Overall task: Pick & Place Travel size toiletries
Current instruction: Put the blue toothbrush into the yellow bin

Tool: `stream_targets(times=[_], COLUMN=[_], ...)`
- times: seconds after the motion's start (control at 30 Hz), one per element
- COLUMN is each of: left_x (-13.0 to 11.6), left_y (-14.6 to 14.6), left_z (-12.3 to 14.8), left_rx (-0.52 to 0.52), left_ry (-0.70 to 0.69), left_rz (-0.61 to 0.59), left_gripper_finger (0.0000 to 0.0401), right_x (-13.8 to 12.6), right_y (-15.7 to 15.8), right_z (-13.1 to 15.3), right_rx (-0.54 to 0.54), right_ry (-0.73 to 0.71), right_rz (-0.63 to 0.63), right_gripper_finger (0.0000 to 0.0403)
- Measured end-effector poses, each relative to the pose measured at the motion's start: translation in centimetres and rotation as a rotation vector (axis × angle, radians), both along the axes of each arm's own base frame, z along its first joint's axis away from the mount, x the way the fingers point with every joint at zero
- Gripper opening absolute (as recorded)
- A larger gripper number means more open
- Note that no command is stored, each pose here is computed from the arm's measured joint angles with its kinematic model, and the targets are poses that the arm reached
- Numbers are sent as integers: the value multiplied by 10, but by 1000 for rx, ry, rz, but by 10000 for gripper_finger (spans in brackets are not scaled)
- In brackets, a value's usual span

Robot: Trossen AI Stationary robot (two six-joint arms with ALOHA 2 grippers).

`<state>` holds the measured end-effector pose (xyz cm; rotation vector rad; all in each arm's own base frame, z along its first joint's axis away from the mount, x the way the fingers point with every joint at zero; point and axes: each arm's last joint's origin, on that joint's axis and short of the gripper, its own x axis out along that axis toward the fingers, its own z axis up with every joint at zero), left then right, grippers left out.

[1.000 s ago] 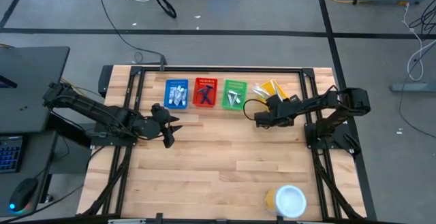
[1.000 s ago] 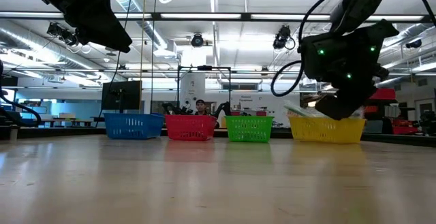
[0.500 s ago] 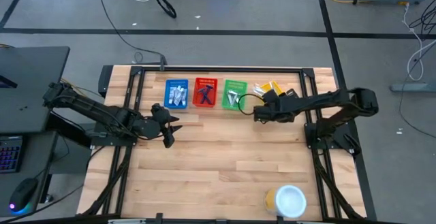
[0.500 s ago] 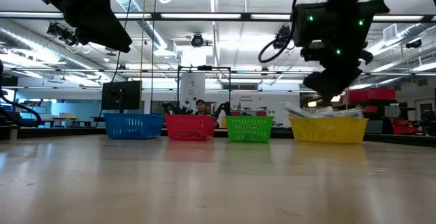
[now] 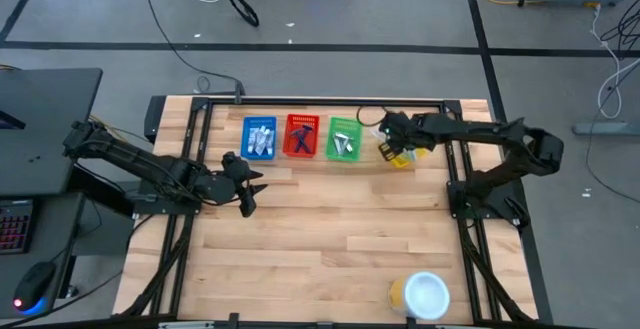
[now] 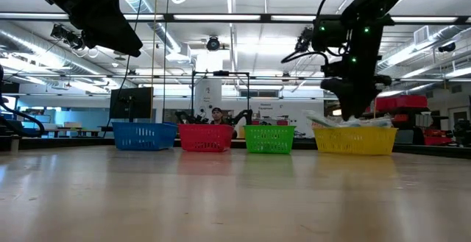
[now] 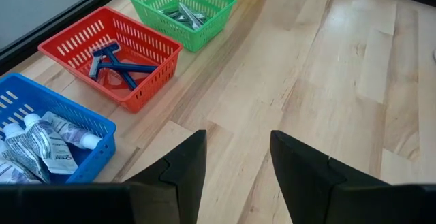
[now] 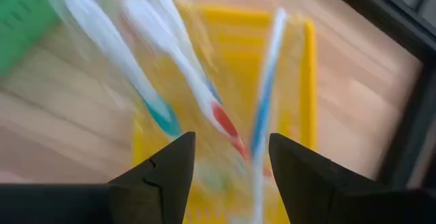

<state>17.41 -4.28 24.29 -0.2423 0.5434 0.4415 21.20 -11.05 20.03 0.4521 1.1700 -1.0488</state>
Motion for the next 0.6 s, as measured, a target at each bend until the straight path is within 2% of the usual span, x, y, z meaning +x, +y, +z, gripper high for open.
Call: stream_targets(times=[0.1,0.37,0.6], left_x=[0,0,0], left_y=[0,0,0], left_z=[0,0,0], left_rx=[0,5,7], left_ry=[0,2,3], left_rz=[0,-4,-4], left_gripper_finger=[171,171,171], right_x=[1,-6,-14], right_y=[-11,-25,-23], right_z=[1,1,-17], right_rx=[-9,-33,-22], right_ry=[-54,-40,-24], right_rz=[13,-23,-38], right_gripper_finger=[197,197,181])
